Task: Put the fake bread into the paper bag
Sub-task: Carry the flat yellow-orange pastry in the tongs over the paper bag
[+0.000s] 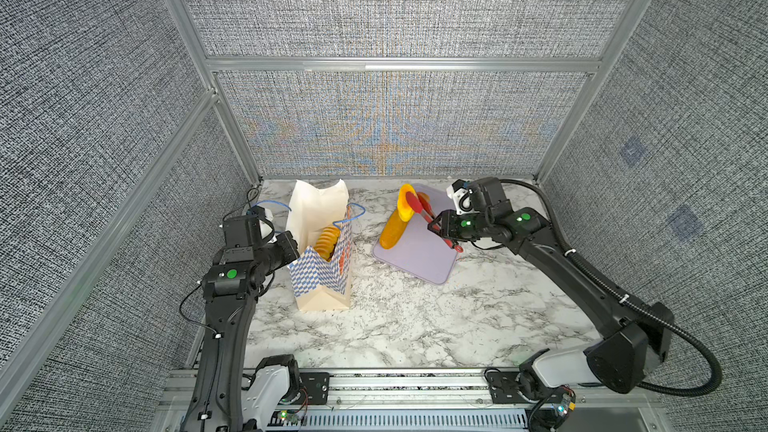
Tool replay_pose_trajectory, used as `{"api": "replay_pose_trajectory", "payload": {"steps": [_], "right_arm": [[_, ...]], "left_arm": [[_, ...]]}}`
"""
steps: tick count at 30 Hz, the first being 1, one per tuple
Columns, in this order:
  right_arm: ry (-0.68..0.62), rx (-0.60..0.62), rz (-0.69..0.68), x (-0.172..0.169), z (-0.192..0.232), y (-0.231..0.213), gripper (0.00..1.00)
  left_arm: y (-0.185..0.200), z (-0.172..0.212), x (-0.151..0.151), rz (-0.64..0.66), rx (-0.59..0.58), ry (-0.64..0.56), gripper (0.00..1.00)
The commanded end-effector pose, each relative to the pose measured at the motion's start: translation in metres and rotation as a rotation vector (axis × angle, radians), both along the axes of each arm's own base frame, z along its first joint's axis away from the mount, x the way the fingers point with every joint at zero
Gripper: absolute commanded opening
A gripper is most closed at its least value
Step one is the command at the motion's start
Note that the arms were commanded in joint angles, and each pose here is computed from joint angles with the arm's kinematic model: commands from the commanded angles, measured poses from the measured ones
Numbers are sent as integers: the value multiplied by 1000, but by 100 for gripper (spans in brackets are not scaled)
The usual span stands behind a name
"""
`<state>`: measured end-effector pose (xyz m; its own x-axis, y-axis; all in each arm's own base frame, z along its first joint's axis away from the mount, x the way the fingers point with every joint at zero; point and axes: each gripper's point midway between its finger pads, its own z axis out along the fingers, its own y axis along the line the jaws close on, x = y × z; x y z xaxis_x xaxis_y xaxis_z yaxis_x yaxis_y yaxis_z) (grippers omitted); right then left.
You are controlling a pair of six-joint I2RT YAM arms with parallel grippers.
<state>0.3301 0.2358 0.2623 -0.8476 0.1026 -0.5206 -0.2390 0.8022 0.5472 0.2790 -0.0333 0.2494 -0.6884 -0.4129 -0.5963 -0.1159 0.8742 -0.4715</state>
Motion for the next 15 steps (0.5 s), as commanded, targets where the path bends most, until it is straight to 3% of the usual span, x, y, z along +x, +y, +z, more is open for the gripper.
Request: {"api": "replay_pose_trajectory", "payload": {"steps": [1,15], "right_arm": [[-54,49,22,6,21,8,39],[-128,180,69,12,69,27,39]], "left_arm": [[0,6,3,-2,0,-22,3],[0,6,3,-1,-1,-21,3]]}}
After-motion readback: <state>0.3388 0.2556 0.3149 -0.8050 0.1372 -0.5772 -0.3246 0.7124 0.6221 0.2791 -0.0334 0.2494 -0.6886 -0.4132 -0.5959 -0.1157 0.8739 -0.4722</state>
